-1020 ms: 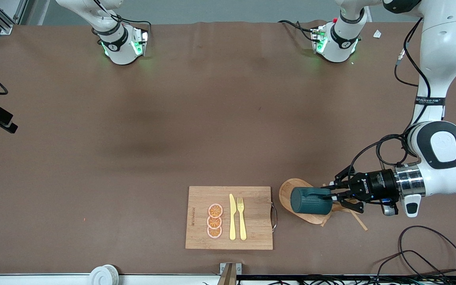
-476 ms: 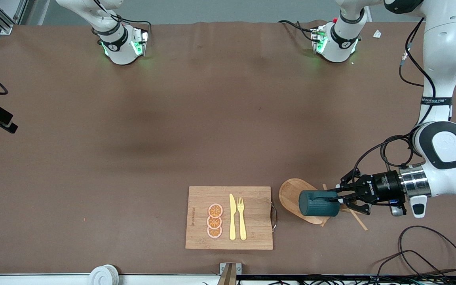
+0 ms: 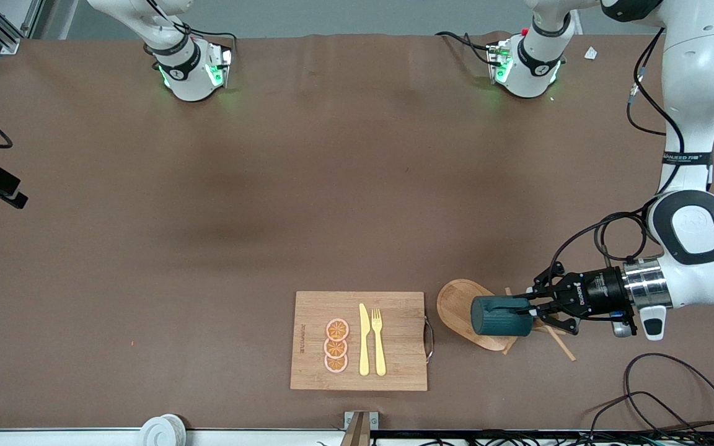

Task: Pass cup and hang on rack
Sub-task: 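Lower the mug handle onto a rack peg with the left gripper, then open the left gripper and draw it back from the mug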

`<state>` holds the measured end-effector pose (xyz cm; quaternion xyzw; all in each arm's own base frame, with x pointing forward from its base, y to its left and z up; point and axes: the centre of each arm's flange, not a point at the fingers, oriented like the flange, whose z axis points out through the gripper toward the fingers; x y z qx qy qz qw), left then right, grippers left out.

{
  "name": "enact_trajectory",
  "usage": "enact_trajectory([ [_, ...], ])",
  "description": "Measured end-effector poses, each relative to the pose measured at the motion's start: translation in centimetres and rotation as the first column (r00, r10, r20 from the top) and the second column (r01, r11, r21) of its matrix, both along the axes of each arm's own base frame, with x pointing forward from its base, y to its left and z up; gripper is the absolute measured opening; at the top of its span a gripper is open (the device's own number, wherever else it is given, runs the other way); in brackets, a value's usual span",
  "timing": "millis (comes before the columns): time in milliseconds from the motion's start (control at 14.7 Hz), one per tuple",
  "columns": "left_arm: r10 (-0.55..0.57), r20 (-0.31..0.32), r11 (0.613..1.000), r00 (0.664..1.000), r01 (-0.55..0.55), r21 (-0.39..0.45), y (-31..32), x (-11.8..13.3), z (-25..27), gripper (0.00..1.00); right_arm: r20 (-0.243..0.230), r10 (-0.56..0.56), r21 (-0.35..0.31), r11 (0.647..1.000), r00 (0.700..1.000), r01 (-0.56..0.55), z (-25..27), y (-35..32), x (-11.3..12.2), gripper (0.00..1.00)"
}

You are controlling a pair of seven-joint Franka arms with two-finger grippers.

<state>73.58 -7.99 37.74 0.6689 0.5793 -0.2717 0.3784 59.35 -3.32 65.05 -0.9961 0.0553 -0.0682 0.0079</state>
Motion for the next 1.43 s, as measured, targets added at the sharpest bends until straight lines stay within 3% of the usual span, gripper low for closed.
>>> enact_trajectory([
  [272,0.003,-0.006,1.0,1.0,-0.003,0.0,0.1,0.1,-0.5,0.21,0.0,0.0,0.0,1.0,1.0,0.0,0.0,0.0,0.0,1.0],
  [340,0.004,-0.006,1.0,1.0,-0.004,0.0,0.2,0.1,-0.5,0.26,0.0,0.0,0.0,1.0,1.0,0.0,0.0,0.0,0.0,1.0],
  [884,0.03,0.007,0.999,1.0,-0.03,0.037,2.4,0.4,0.4,0.99,0.0,0.0,0.0,1.0,1.0,0.0,0.0,0.0,0.0,1.0],
  [1088,-0.005,0.044,0.996,0.999,0.001,0.09,1.7,0.2,2.5,1.0,0.0,0.0,0.0,1.0,1.0,0.0,0.0,0.0,0.0,1.0],
  [1292,-0.078,0.092,0.972,0.993,0.055,0.229,0.1,-0.8,6.6,1.0,0.0,0.0,0.0,1.0,1.0,0.0,0.0,0.0,0.0,1.0],
  [1428,-0.162,0.11,0.931,0.981,0.115,0.345,-2.5,-1.7,8.4,1.0,0.0,0.0,0.0,1.0,1.0,0.0,0.0,0.0,0.0,1.0],
])
